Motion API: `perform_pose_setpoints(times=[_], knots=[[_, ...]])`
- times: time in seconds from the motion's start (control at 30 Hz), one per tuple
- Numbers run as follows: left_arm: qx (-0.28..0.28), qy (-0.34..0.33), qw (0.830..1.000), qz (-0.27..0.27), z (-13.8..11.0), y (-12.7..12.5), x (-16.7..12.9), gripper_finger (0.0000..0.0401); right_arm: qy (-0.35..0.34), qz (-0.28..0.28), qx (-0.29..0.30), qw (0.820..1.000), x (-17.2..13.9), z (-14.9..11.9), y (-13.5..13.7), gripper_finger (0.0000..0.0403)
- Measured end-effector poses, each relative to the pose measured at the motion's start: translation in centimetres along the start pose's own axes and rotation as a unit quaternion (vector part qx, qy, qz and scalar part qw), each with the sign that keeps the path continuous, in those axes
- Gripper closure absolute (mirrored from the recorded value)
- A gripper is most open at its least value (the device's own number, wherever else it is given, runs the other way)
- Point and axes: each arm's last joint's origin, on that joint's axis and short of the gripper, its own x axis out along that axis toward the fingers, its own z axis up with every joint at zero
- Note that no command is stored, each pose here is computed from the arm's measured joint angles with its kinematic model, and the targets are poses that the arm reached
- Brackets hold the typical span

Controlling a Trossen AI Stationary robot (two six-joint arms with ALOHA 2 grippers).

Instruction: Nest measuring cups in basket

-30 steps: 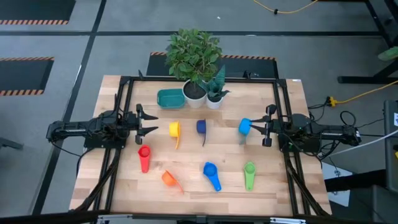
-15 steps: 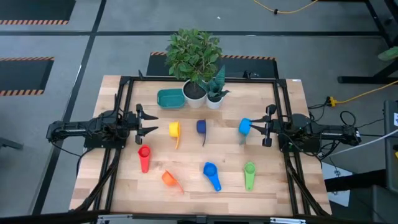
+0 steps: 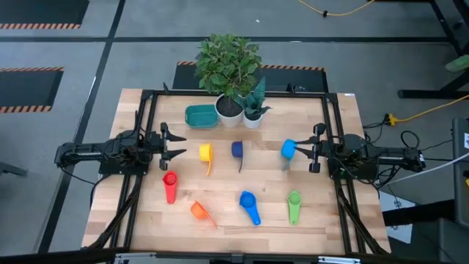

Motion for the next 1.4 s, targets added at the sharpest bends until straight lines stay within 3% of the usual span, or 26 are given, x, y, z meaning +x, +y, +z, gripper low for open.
perform_pose_setpoints(times=[0.13,0.33,0.7,1.1,1.27,1.4], knots=[[0.000,0.000,1.000,0.000,0.0,0.0,0.0,0.0203,-0.002,0.000,0.011,1.000,0.0,0.1,0.0,0.0323],[0.000,0.000,1.000,0.000,0.0,0.0,0.0,0.0203,-0.007,0.023,0.120,0.993,0.0,0.1,0.1,0.0323],[0.000,0.000,1.000,0.000,0.0,0.0,0.0,0.0203,-0.070,0.019,0.162,0.984,-0.1,1.3,-0.2,0.0318],[0.000,0.000,1.000,0.000,0.0,0.0,0.0,0.0203,-0.076,0.023,0.233,0.969,-0.1,1.6,-0.3,0.0202],[0.000,0.000,1.000,0.000,0.0,0.0,0.0,0.0203,-0.061,0.023,0.264,0.962,-0.2,2.3,-0.5,0.0190],[0.000,0.000,1.000,0.000,0.0,0.0,0.0,0.0203,-0.013,-0.010,0.283,0.959,-0.1,2.8,-0.8,0.0193]])
